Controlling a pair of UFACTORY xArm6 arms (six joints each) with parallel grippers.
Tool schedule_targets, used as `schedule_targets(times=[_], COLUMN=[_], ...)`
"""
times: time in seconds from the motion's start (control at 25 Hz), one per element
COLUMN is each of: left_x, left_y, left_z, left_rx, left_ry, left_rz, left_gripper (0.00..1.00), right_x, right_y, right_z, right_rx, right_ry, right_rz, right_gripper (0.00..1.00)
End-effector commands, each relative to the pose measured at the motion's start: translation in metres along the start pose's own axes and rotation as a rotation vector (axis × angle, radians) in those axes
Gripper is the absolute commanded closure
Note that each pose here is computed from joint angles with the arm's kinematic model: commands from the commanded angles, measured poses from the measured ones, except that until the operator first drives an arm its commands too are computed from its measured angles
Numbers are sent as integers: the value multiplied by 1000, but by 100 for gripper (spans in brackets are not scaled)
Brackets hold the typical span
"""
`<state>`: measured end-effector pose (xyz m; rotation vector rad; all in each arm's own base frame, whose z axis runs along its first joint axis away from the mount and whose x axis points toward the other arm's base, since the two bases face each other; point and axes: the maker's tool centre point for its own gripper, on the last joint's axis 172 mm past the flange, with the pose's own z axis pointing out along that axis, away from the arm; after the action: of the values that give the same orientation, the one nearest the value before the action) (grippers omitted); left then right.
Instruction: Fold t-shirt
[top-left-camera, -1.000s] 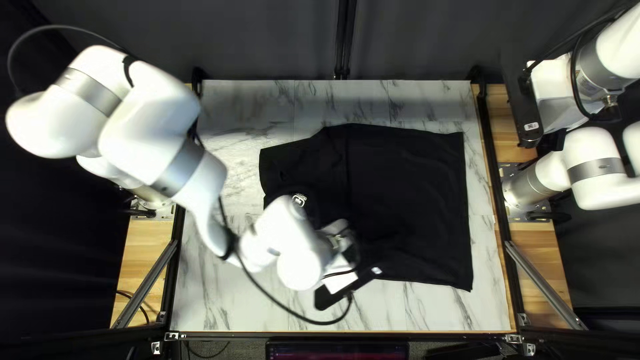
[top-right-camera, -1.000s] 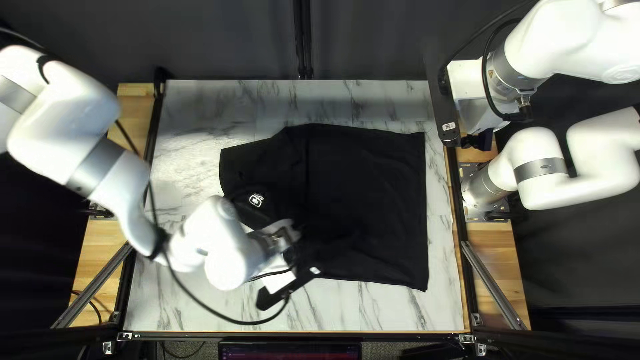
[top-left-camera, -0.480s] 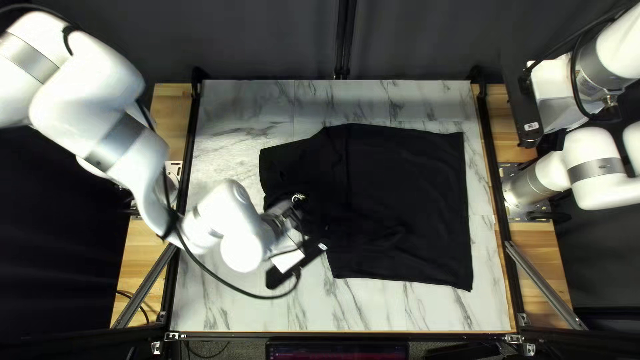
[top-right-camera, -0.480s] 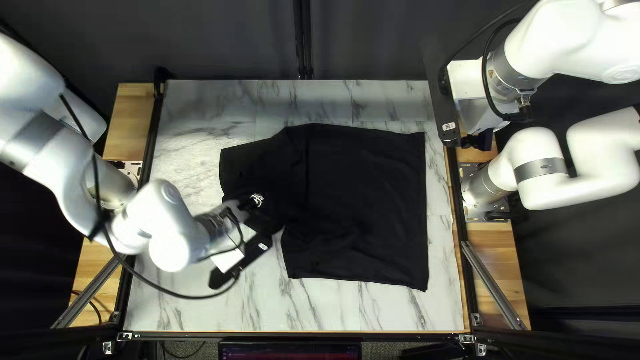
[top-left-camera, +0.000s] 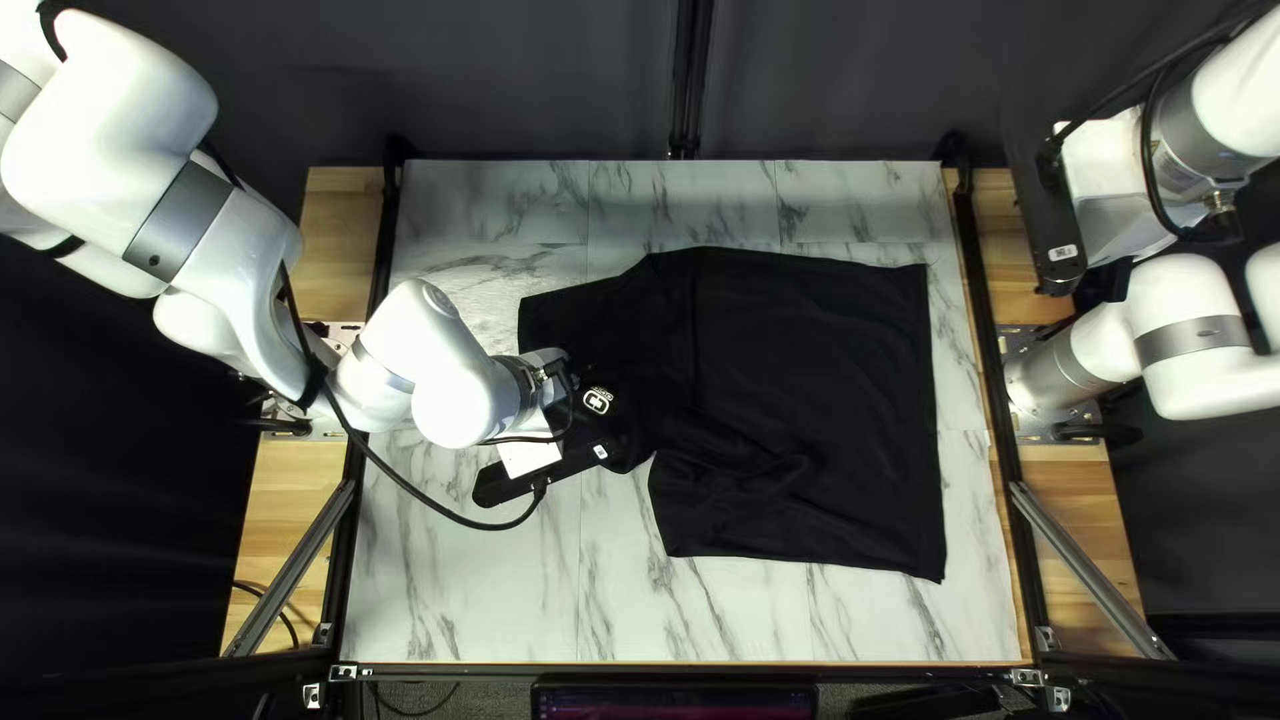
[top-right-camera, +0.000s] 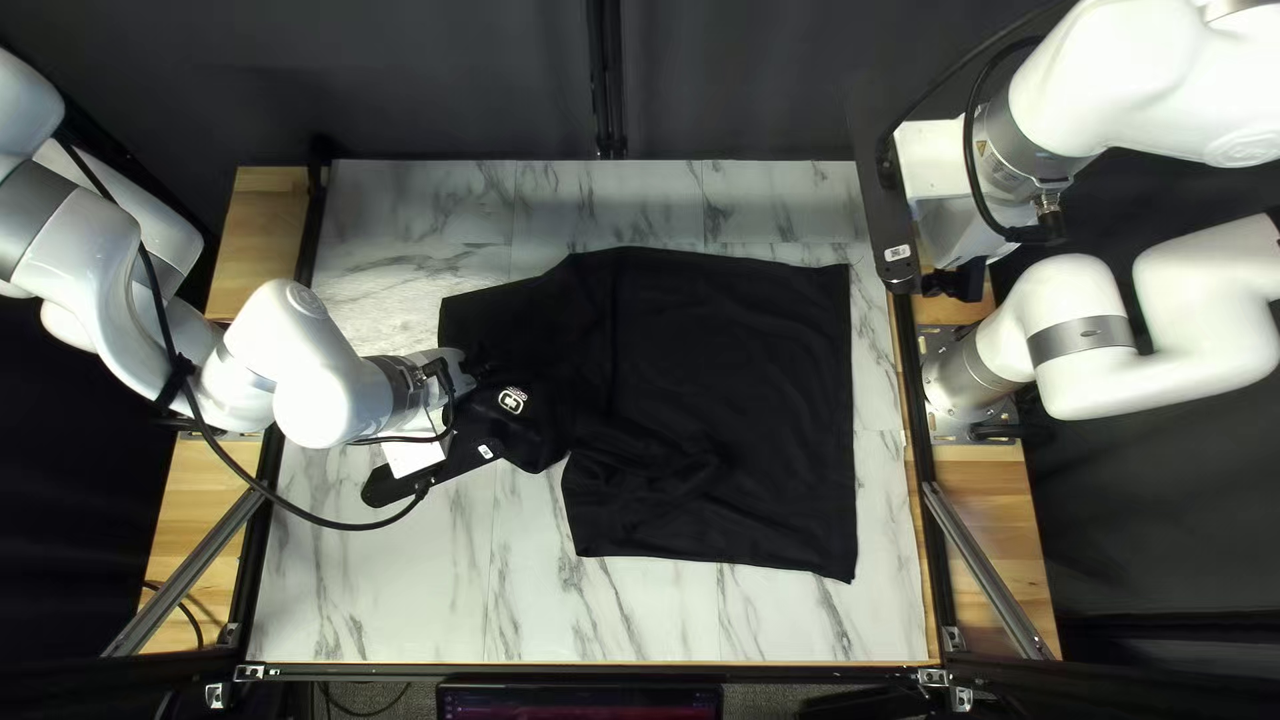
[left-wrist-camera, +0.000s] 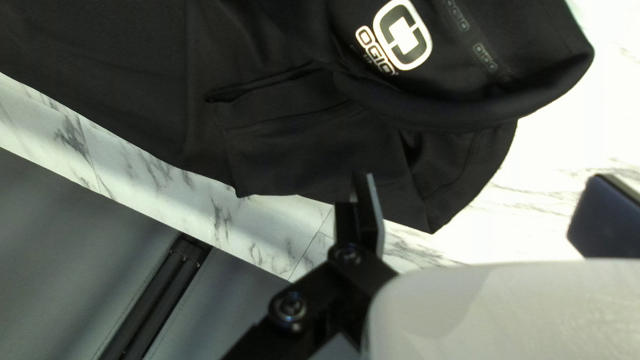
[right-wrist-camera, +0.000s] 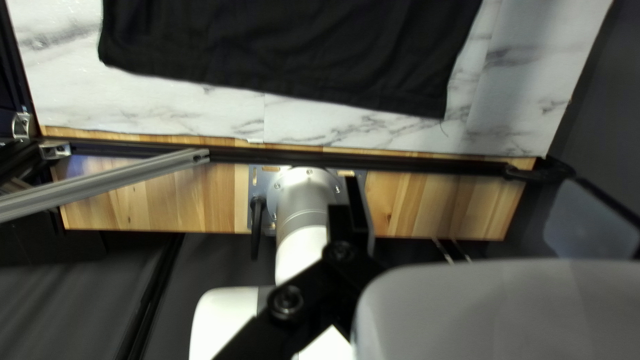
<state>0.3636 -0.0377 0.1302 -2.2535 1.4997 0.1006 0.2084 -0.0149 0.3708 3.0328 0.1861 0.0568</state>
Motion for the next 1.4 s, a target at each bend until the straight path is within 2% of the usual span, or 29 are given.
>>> schedule_targets(times=[0.04, 0.16, 0.2, 0.32, 0.52, 0.68, 0.8, 0.96, 1.0, 1.08, 1.32, 1.4], left_x=[-12, -53, -74, -112, -142, -150, -152, -143, -138, -141, -143, -140], left_y=[5, 20, 28, 42, 43, 29, 18, 5, 1, 0, -1, -1], left_z=[-2, 4, 12, 36, 71, 88, 97, 103, 104, 107, 108, 108], left_rx=[3, 14, 15, 10, -1, 2, 10, 62, 84, 91, 87, 82], left_ry=[-1, -17, -23, -28, -21, -12, 1, 49, 71, 78, 77, 81], left_rz=[-7, -12, -17, -30, -20, 9, 63, 220, 299, 367, 373, 348], left_gripper=[0, 0, 0, 0, 0, 0, 0, 0, 0, 0, 0, 0], right_x=[0, 0, 0, 0, 0, 0, 0, 0, 0, 0, 0, 0], right_y=[0, 0, 0, 0, 0, 0, 0, 0, 0, 0, 0, 0], right_z=[0, 0, 0, 0, 0, 0, 0, 0, 0, 0, 0, 0], right_rx=[0, 0, 0, 0, 0, 0, 0, 0, 0, 0, 0, 0], right_ry=[0, 0, 0, 0, 0, 0, 0, 0, 0, 0, 0, 0], right_rz=[0, 0, 0, 0, 0, 0, 0, 0, 0, 0, 0, 0], right_gripper=[0, 0, 0, 0, 0, 0, 0, 0, 0, 0, 0, 0])
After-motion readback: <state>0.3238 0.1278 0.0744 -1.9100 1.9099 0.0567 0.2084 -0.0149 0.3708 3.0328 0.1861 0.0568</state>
